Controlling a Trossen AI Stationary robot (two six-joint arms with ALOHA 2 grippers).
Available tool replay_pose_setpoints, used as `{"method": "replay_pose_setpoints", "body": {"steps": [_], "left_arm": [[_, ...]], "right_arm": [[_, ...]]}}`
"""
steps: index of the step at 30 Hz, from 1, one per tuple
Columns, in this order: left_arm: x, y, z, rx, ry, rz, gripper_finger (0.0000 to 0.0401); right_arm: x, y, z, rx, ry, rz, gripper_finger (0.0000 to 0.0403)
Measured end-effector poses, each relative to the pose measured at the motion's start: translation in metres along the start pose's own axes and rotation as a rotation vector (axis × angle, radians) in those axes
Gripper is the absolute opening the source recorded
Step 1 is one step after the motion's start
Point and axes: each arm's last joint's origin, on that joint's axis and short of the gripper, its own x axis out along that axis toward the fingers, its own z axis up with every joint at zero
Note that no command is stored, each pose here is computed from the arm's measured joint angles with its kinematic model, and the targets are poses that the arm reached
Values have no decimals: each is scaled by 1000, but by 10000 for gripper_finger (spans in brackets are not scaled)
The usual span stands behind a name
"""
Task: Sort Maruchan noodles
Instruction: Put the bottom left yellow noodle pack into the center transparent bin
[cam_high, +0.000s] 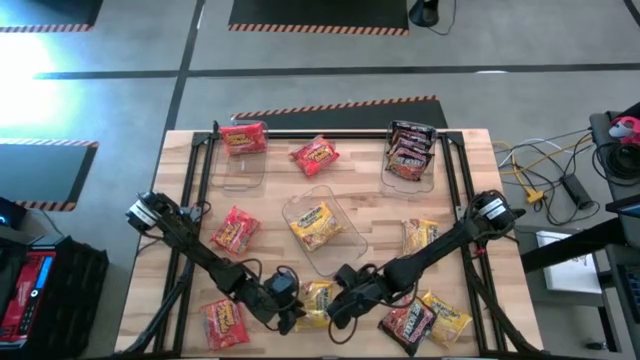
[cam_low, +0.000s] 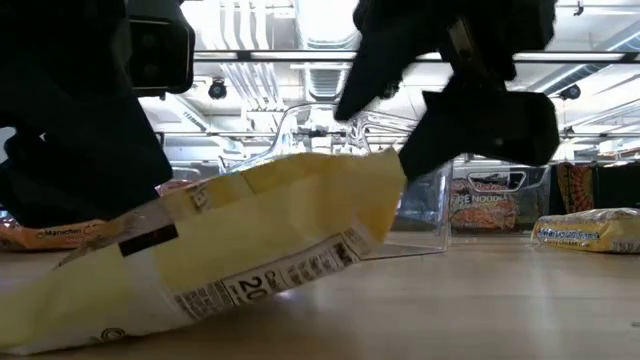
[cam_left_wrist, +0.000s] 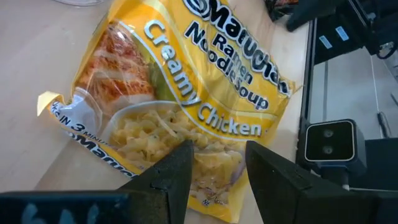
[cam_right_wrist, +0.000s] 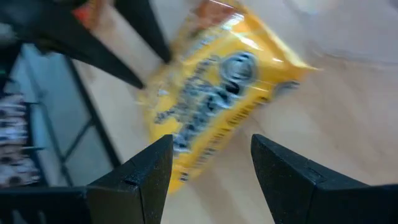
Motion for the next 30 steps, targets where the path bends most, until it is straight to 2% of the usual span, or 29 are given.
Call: {"method": "replay_pose_setpoints", "body": {"steps": [6, 10, 17, 21, 30], "left_arm": [[-1, 2, -3, 2, 6, 7, 135], [-1, 3, -4, 10, 15, 23, 135], [-1, 4, -7, 16, 22, 32, 135], [-1, 5, -7, 17, 27, 33, 135], [-1, 7, -8, 14, 29, 34, 135]], "right_arm": [[3, 8, 3, 18, -31, 95, 206], [10, 0, -1, 79, -3, 144, 206], [16, -16, -11, 182, -62, 241, 206], [19, -25, -14, 196, -56, 209, 206], [19, -27, -9, 170, -106, 219, 206]]}}
